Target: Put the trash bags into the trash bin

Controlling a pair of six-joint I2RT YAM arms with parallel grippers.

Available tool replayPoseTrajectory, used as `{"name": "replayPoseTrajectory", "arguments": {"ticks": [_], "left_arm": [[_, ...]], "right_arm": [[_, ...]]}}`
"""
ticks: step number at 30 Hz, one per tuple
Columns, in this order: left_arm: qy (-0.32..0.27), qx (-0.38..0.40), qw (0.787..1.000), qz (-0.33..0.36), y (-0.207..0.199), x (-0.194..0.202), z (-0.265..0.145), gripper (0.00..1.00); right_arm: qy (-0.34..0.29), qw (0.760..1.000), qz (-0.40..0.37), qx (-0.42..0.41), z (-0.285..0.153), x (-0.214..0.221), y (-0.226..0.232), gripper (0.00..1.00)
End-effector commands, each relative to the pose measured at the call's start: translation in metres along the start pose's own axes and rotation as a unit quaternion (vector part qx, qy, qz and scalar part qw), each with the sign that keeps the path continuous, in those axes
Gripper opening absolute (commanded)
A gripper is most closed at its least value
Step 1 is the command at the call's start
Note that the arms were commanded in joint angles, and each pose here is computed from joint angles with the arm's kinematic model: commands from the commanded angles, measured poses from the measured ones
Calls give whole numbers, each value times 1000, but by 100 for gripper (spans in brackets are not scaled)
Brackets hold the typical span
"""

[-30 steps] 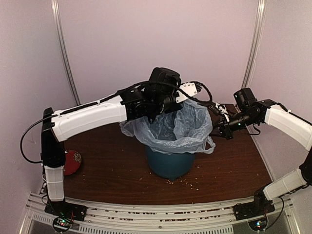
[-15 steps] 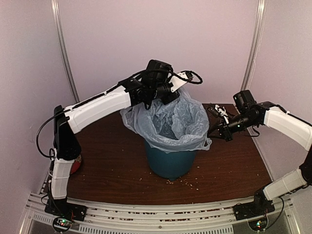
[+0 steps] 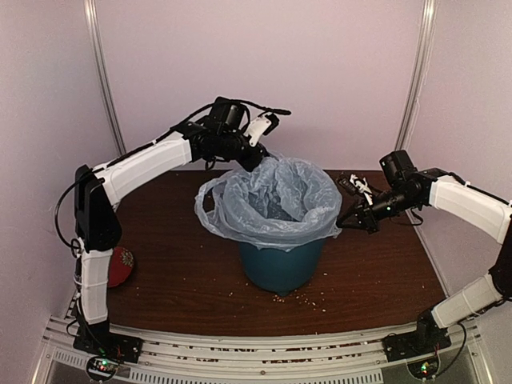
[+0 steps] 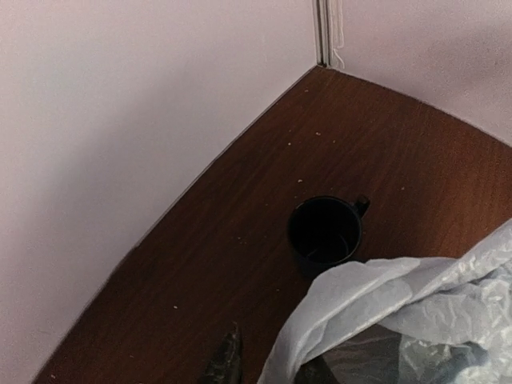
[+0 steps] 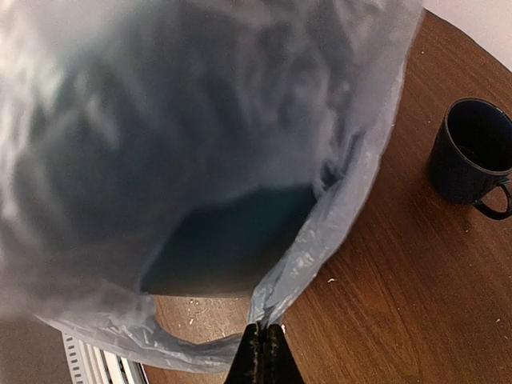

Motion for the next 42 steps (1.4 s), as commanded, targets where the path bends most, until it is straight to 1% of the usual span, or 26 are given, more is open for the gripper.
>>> {"name": "replayPoseTrajectory", "arguments": {"ticks": [1, 3, 6, 9, 13, 15, 18, 21, 23, 28, 29, 31, 33, 35, 37, 40, 42], "left_arm": [[-27, 6, 998, -51, 15, -11, -31, 28], [-44, 7, 998, -52, 18, -19, -40, 34], [-81, 27, 995, -60, 15, -31, -52, 39], [-109, 28, 991, -75, 16, -40, -63, 49], [-124, -34, 987, -92, 32, -49, -94, 64], [-118, -74, 985, -103, 43, -53, -117, 70], [-113, -104, 982, -111, 50, -58, -153, 74], [-115, -110, 980, -122, 44, -48, -178, 75], [-106, -102, 980, -131, 30, -26, -181, 75], [-98, -76, 982, -142, 5, 6, -197, 75], [-94, -74, 982, -145, 1, 12, -200, 75], [-92, -64, 983, -147, -6, 20, -207, 75], [-100, -44, 983, -150, -15, 26, -215, 75], [-114, -16, 982, -150, -26, 29, -223, 76], [-120, 3, 981, -149, -34, 33, -229, 76], [-112, 11, 980, -165, -40, 43, -223, 76], [-120, 30, 977, -172, -47, 47, -217, 76]], "right_arm": [[9, 1000, 11, 6, 2, 5, -3, 0], [10, 1000, 9, 8, 2, 5, -4, 0], [8, 1000, 10, 13, 2, 6, -5, 0], [8, 1000, 11, 16, 2, 5, -6, 0], [4, 1000, 11, 21, 1, 2, -7, 0], [1, 1000, 9, 23, 0, -1, -7, 0], [-5, 999, 7, 34, -3, -7, -7, 0], [-11, 999, 7, 46, -9, -12, -8, 0], [-18, 998, 9, 56, -13, -15, -10, 0], [-29, 994, 20, 100, -29, -25, -21, 0], [-34, 993, 25, 111, -34, -27, -25, 1], [-43, 989, 40, 136, -44, -32, -35, 8], [-54, 986, 57, 146, -53, -37, -41, 20], [-74, 985, 72, 138, -57, -41, -40, 31], [-87, 986, 76, 123, -58, -44, -35, 37], [-93, 987, 77, 106, -60, -48, -30, 39], [-97, 987, 82, 94, -58, -49, -29, 41]]}}
Point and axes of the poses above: each gripper's point midway between its finger pads, its own z axis out along the fingers, its own y axis along the line the jaws close on, x = y × z, the point moved 6 cm from there along -z, back along the fingers, and after that the axes turned 14 degrees about z, right-handed, at the moved point
